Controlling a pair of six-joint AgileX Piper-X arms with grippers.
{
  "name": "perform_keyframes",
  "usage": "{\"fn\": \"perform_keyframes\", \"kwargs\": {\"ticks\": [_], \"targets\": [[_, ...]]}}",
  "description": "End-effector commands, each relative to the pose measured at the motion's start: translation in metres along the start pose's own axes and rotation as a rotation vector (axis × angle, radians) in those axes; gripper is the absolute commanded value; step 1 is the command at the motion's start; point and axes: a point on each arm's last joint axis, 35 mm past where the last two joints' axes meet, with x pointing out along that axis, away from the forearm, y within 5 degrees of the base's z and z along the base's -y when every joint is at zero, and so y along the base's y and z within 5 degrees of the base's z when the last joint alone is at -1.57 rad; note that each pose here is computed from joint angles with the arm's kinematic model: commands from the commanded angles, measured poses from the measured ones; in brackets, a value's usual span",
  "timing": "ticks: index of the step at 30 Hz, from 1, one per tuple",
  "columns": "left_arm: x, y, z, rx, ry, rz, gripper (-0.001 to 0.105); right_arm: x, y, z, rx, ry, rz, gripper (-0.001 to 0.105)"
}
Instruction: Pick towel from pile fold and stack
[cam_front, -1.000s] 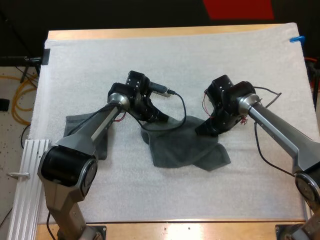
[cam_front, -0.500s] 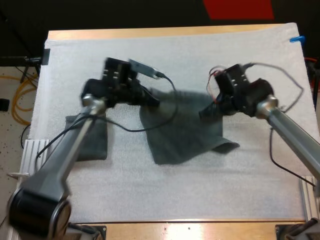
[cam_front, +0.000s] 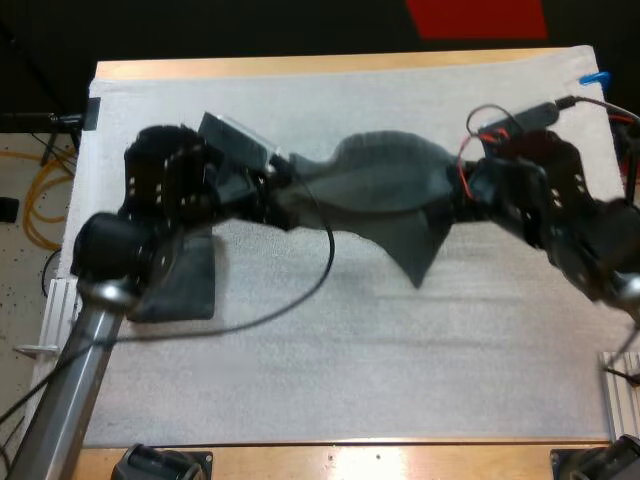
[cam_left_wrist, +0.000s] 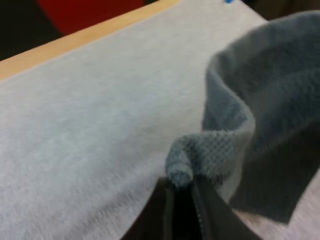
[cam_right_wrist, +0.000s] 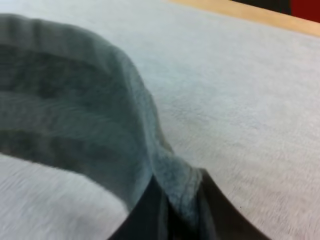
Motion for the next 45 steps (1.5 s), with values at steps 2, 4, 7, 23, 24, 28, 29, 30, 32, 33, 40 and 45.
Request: {"fn": "perform_keyframes", "kwargs": {"ticks": [2,4,7,23,24,28,29,30,32,33,40,45], "targets": [[-0.013,-0.009,-0.003,0.0,0.005,0.003,0.0,-0.019,0.007,-0.001,-0.012,-0.005,0.022,0.0],[-0.023,-0.016,-0.008,0.003,0.023,-0.006,0.0,-0.032,0.014,-0.003,-0.009,-0.01,0.044,0.0],[-0.038,-0.029,-0.018,0.014,0.06,-0.006,0.0,-0.052,0.026,-0.009,-0.006,0.002,0.087,0.0],[-0.074,-0.065,-0.074,0.038,0.233,0.104,0.0,-0.095,0.063,-0.049,0.05,0.245,0.235,0.0],[-0.066,-0.062,-0.078,0.045,0.237,0.126,0.0,-0.087,0.064,-0.048,0.026,0.248,0.201,0.0],[-0.033,-0.049,-0.09,0.087,0.229,0.203,0.0,-0.051,0.072,-0.047,-0.116,0.265,0.112,0.0],[-0.02,-0.045,-0.094,0.114,0.213,0.235,0.0,-0.035,0.074,-0.046,-0.147,0.276,0.1,0.0],[-0.008,-0.041,-0.097,0.146,0.193,0.267,0.0,-0.018,0.073,-0.046,-0.162,0.289,0.091,0.0],[0.012,-0.035,-0.1,0.192,0.157,0.315,0.0,0.01,0.068,-0.047,-0.161,0.313,0.07,0.0],[0.024,-0.032,-0.101,0.218,0.145,0.339,0.0,0.025,0.064,-0.047,-0.151,0.324,0.054,0.0],[0.089,-0.001,-0.1,0.244,0.093,0.388,0.0,0.107,0.032,-0.053,-0.081,0.343,0.042,0.0],[0.129,0.039,-0.097,0.193,0.071,0.398,0.0,0.152,0.017,-0.062,-0.032,0.335,0.008,0.0]]}}
